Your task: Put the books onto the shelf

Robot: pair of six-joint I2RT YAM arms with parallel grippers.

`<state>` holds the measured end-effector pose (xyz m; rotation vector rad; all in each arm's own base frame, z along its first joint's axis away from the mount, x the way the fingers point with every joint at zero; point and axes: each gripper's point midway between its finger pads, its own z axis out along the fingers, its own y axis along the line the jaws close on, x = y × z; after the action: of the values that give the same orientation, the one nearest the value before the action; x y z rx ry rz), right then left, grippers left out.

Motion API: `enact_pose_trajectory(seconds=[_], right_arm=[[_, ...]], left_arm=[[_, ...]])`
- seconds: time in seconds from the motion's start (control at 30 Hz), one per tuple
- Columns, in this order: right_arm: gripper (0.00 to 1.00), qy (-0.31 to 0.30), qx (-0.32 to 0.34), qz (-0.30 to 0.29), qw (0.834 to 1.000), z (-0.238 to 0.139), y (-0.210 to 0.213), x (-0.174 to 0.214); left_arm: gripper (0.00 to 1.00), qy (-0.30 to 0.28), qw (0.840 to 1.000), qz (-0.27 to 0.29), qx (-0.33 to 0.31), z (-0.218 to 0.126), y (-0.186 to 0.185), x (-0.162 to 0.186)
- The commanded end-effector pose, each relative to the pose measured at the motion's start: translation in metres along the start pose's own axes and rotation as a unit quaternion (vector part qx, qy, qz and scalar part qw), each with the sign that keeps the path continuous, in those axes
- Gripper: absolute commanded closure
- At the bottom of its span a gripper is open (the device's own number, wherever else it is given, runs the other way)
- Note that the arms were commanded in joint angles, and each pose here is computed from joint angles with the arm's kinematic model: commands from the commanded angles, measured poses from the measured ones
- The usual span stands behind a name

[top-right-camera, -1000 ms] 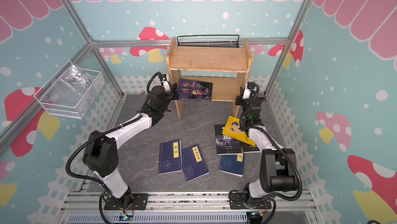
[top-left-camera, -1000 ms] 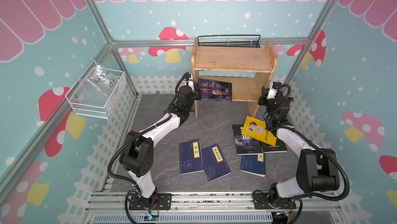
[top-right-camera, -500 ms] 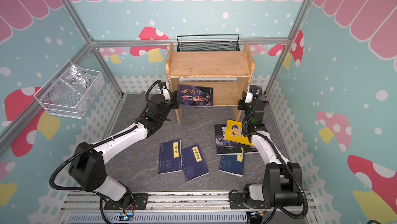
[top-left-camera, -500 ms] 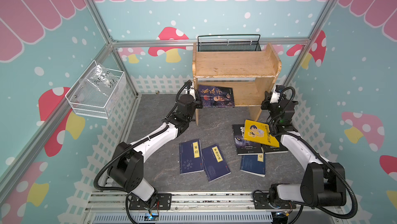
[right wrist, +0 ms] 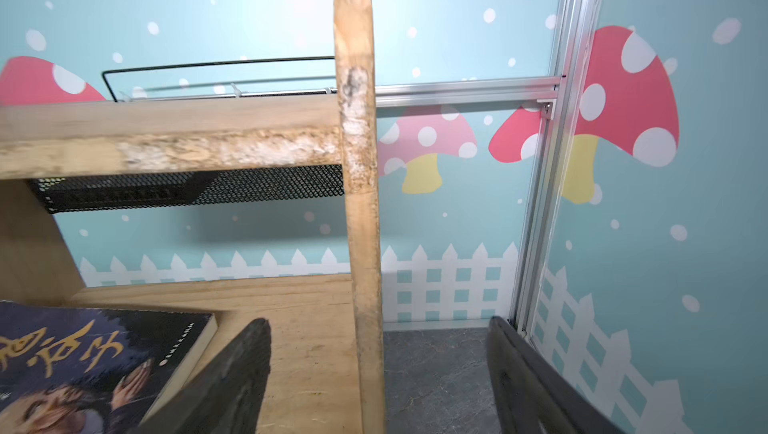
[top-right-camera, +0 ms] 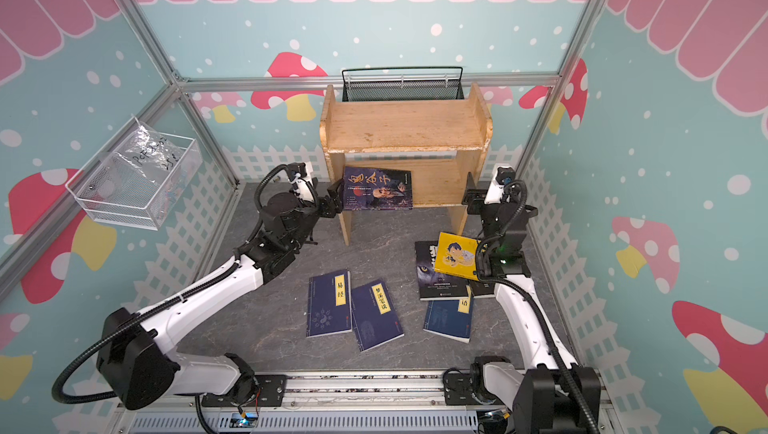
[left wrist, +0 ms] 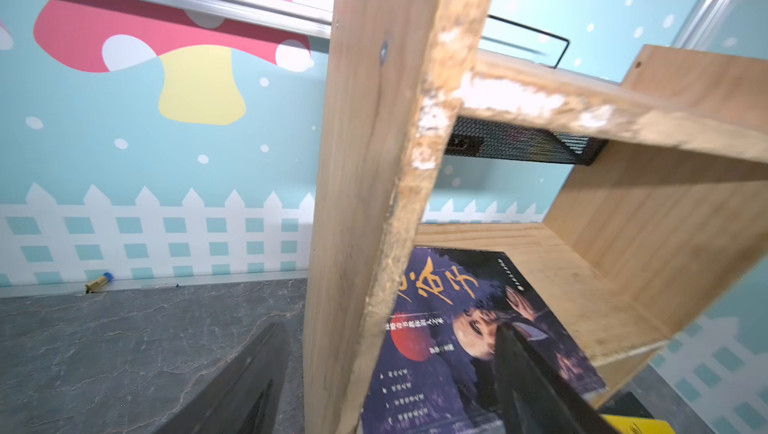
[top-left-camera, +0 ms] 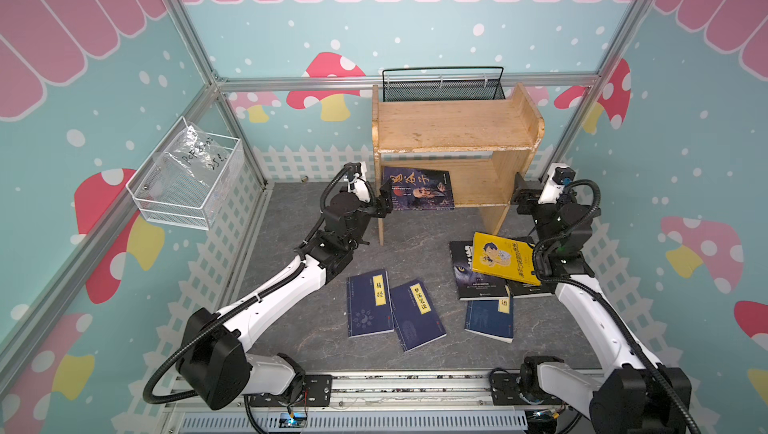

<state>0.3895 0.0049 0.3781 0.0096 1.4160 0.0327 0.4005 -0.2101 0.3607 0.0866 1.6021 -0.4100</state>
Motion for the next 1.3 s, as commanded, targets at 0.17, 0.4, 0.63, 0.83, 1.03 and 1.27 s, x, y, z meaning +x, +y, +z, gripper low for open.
enact_pose_trajectory(seconds=[0.17,0.4,0.63,0.83,1.03,1.27], right_arm=[[0.18,0.060,-0.118,0.007,0.991,-0.049,0.046,0.043],[0.20,0.085,-0.172,0.000,0.982,-0.054,0.096,0.068],[0.21,0.091,-0.189,-0.015,0.978,-0.026,0.131,0.095],[0.22,0.079,-0.186,-0.022,0.979,-0.009,0.138,0.097],[0.22,0.080,-0.198,-0.028,0.977,0.002,0.152,0.103],[0.22,0.089,-0.203,-0.041,0.974,0.010,0.161,0.112]], left_arm=[[0.04,0.143,0.987,0.042,0.065,-0.033,-0.006,0.078],[0.04,0.173,0.982,0.054,0.046,-0.030,0.005,0.109],[0.05,0.167,0.984,0.055,0.042,-0.012,0.007,0.114],[0.07,0.161,0.985,0.044,0.030,0.002,0.016,0.117],[0.09,0.148,0.988,0.026,0.029,0.009,0.022,0.115],[0.14,0.148,0.988,0.019,0.027,0.014,0.027,0.116]])
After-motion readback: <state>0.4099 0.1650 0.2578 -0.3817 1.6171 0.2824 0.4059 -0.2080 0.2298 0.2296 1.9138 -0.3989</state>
